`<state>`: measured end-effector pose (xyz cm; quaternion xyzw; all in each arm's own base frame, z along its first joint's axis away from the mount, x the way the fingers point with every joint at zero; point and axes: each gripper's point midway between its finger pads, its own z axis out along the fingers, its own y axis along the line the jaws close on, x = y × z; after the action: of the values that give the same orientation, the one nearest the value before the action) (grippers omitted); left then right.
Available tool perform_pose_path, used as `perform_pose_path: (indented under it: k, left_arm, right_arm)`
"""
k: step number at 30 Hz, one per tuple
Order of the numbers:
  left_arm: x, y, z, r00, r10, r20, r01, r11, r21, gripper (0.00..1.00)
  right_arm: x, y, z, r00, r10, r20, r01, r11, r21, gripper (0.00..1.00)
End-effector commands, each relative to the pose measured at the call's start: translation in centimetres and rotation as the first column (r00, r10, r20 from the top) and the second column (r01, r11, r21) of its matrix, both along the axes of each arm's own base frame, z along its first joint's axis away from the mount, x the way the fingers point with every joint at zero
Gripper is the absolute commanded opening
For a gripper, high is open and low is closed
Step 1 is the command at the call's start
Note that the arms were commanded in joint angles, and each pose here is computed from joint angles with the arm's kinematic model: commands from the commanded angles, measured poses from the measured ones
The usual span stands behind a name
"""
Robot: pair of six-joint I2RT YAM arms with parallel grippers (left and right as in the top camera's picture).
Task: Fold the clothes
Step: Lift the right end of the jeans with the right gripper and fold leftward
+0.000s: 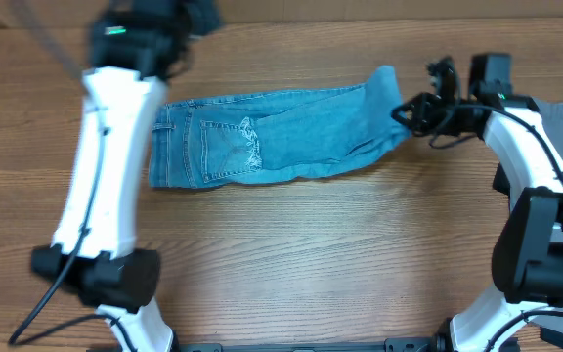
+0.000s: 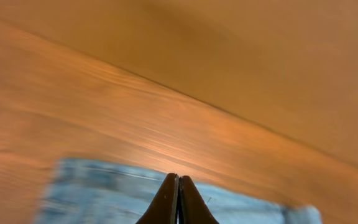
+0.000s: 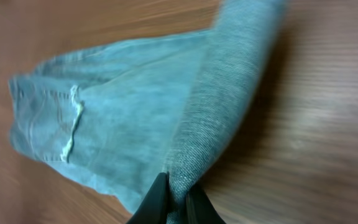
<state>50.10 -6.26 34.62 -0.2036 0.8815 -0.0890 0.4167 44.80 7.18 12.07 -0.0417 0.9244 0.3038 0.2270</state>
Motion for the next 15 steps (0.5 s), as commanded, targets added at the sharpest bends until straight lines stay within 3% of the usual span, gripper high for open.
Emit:
perform_pose_path:
  k: [1,8,15]
  left_arm:
    - [-0.6,6.0,-2.2,0.990,0.105,-0.093,-0.102,0.994,0.041,0.04]
    - [-2.5,12.3,-6.6,0.945,0.174,-0.276,-0.193,0.980,-0.042,0.10]
    - [-3.7,16.3,-11.2,0.883,0.199,-0.425,-0.241,0.969,-0.047,0.04]
  right_arm:
    - [0.7,4.6,4.9,0.957,0.232,0.176,-0.194,0.959,-0.207,0.04]
    - [-1.0,13.1,9.5,0.880,0.411,0.238,-0.323,0.885,-0.334,0.04]
    - [-3.8,20.0,12.0,0.797,0.531,0.289,-0.402,0.822,-0.403,0.04]
